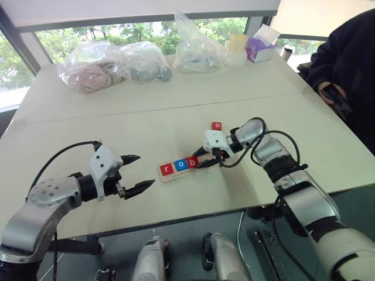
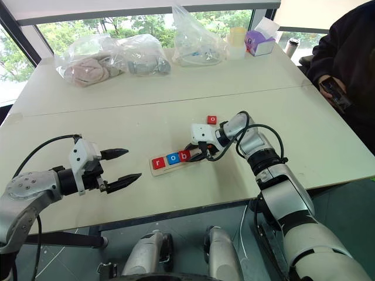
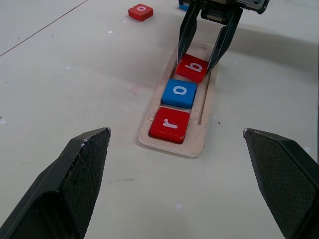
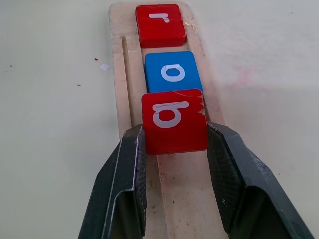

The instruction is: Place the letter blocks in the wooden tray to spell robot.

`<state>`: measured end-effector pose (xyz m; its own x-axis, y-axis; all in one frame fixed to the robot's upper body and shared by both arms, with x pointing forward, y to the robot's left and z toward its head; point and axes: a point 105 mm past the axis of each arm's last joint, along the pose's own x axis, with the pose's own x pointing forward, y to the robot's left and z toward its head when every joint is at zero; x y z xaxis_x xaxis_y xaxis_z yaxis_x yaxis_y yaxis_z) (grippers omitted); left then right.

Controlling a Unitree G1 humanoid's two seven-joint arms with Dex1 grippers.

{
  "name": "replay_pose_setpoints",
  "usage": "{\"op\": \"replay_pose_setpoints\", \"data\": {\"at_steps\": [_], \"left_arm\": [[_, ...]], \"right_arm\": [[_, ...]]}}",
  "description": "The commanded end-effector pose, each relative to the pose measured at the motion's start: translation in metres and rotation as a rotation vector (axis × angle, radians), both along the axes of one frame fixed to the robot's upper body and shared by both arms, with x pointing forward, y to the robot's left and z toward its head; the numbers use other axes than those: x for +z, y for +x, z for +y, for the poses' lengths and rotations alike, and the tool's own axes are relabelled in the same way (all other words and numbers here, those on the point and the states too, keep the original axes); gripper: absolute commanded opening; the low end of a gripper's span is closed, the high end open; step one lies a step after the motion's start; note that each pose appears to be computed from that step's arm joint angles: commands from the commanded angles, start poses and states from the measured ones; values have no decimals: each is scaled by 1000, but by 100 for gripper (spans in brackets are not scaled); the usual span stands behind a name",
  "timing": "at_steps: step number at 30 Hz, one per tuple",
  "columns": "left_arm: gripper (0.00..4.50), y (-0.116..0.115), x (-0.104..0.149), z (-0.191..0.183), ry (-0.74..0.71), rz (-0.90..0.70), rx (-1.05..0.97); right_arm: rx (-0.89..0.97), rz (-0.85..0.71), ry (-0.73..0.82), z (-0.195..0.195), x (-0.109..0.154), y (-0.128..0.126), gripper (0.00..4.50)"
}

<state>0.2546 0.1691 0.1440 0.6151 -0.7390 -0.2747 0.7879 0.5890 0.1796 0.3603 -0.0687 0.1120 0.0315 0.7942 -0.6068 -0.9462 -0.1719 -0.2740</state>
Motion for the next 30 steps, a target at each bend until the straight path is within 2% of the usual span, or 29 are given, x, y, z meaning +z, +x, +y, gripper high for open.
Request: {"op": "replay_pose_setpoints", "data": {"at_steps": [1, 6, 7, 11, 12, 19, 23, 30], "left_arm": [[450, -2, 10, -4, -11, -37, -15], [450, -2, 10, -6, -16, -36, -14], [450, -2, 10, -6, -17, -36, -14], [450, -1, 10, -6, -18, -36, -14], [450, -1, 10, -6, -18, -35, -14], [450, 0, 10, -6, -19, -36, -16], [450, 0, 10, -7, -21, -38, -20], [450, 1, 10, -8, -21, -35, -27]], "right_arm": [[21, -60, 23, 7, 17, 5, 119], [10, -67, 34, 8, 19, 7, 119], [8, -68, 35, 8, 20, 7, 218], [5, -70, 34, 8, 20, 9, 420], [4, -71, 33, 7, 20, 9, 446], [-30, -113, 91, 6, 38, 14, 446], [-146, -189, 165, -4, 58, 28, 446], [-335, -334, 195, -31, 60, 44, 446]]}}
